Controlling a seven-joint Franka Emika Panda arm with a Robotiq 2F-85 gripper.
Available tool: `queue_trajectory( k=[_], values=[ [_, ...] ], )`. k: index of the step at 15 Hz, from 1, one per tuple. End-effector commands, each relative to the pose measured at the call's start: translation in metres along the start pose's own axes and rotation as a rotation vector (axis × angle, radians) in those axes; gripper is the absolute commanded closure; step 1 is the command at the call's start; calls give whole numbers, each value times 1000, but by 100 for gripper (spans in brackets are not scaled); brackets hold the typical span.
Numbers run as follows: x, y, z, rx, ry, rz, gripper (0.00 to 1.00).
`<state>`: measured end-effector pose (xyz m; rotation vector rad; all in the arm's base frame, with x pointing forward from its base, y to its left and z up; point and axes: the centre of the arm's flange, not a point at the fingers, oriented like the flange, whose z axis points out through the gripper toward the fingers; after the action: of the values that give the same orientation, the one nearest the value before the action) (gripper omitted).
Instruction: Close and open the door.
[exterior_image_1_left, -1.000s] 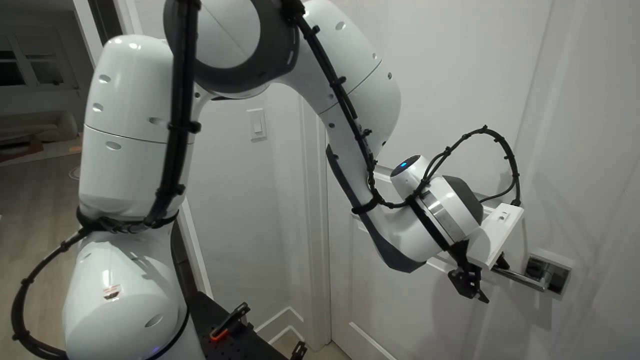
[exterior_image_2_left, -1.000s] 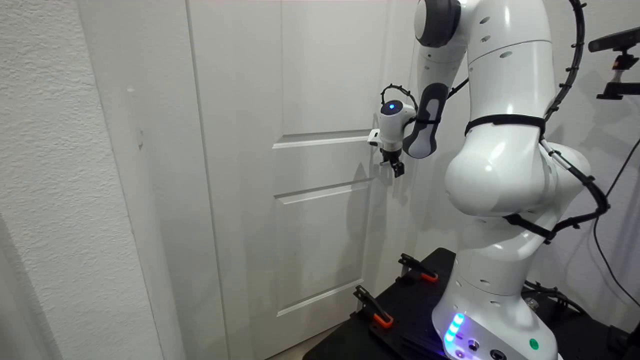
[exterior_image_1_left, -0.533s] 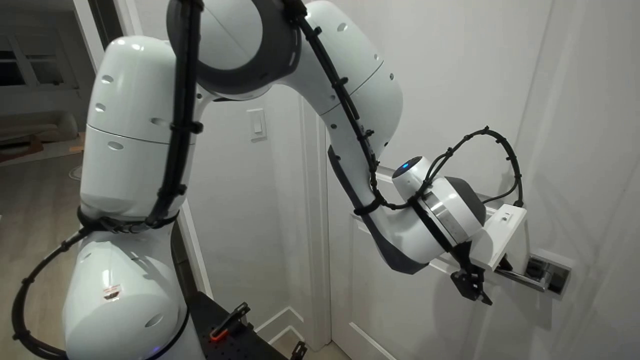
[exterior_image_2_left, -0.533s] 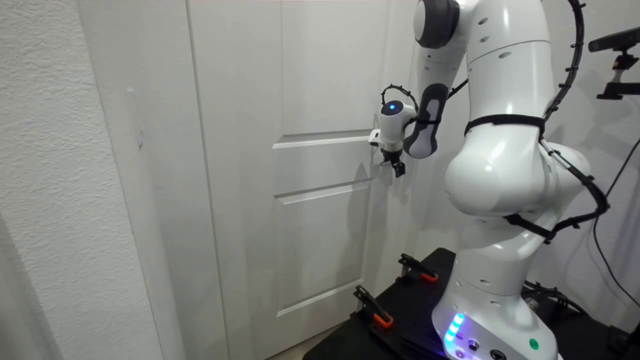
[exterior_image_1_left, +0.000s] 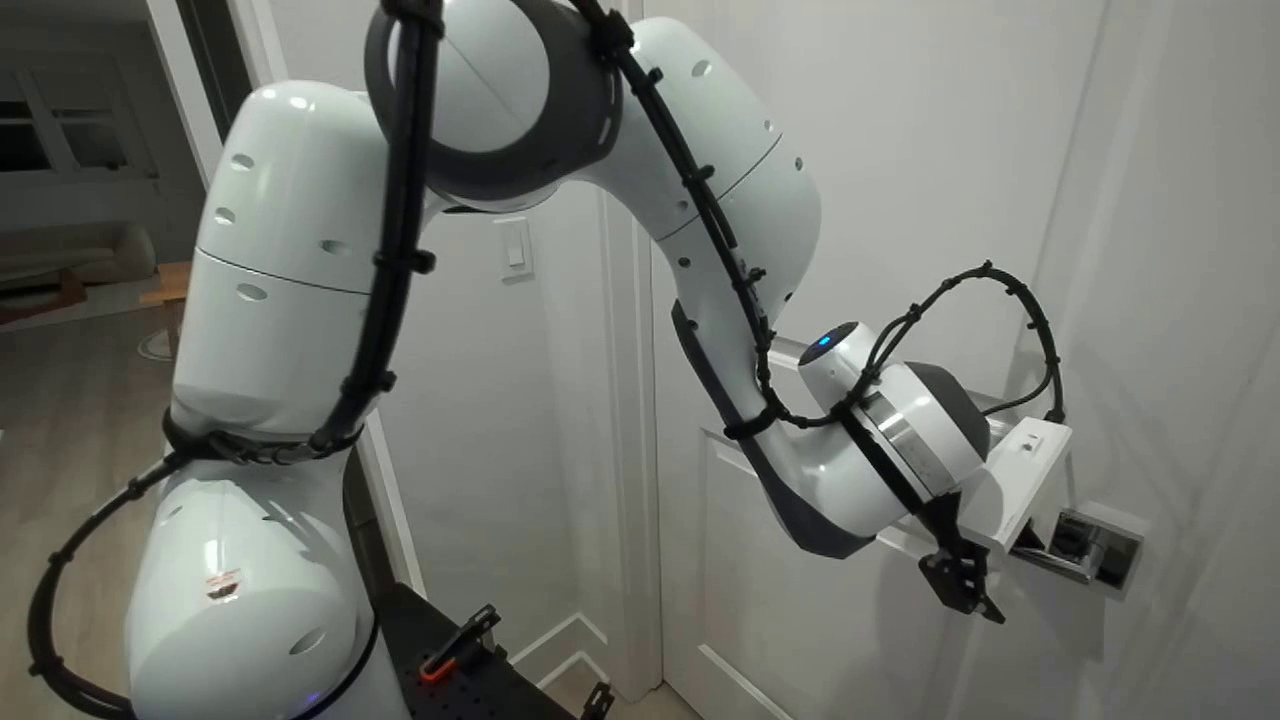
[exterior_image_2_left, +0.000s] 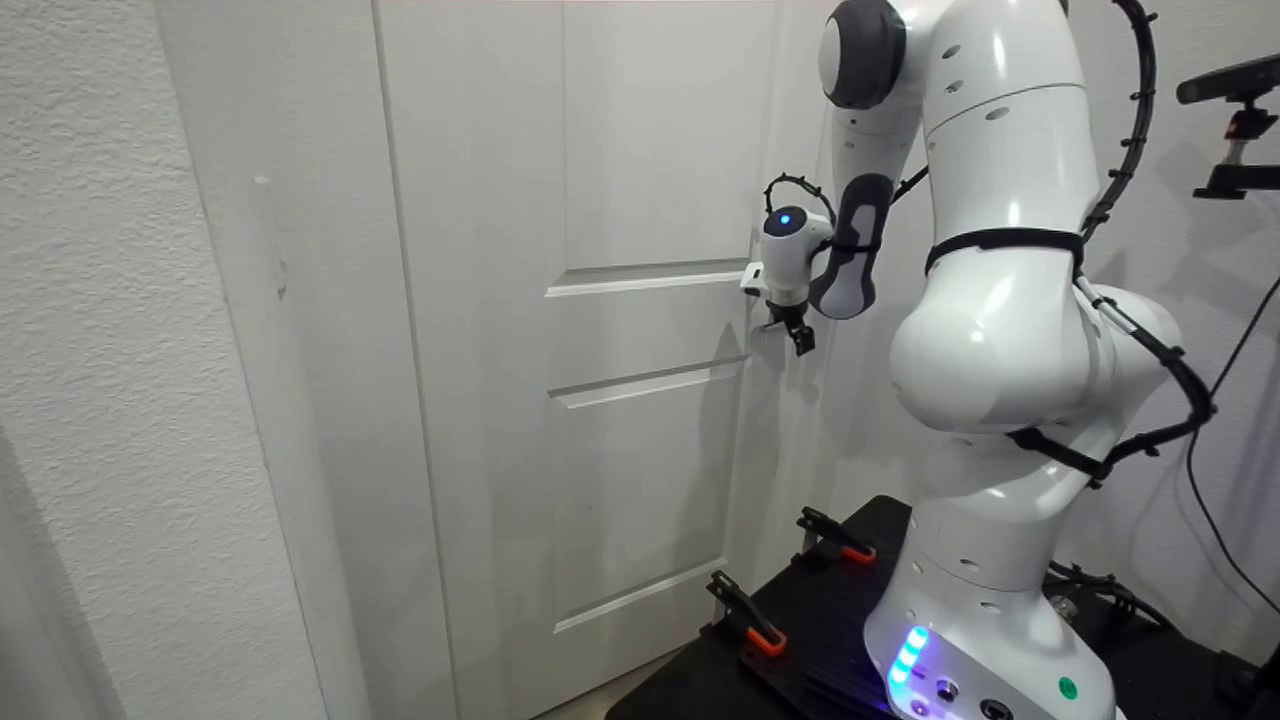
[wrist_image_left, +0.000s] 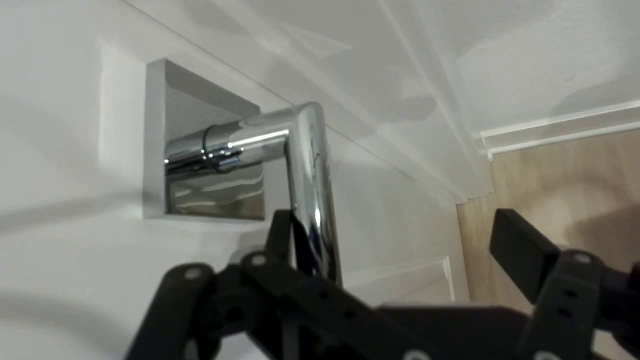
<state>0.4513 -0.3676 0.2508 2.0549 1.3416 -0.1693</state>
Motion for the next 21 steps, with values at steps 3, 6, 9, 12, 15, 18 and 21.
queue_trajectory(
  k=[3,6,9,12,15,18,21],
  values=[
    [-4,-21,31,52,-26,20,25],
    [-5,-18,32,49,-32,21,38],
    [-6,-13,33,42,-37,21,60],
    [-4,-12,37,48,-42,15,81],
    [-1,-17,43,82,-32,4,100],
    [4,-33,49,129,-31,-22,100],
    [4,-40,51,133,-56,-61,100]
  ],
)
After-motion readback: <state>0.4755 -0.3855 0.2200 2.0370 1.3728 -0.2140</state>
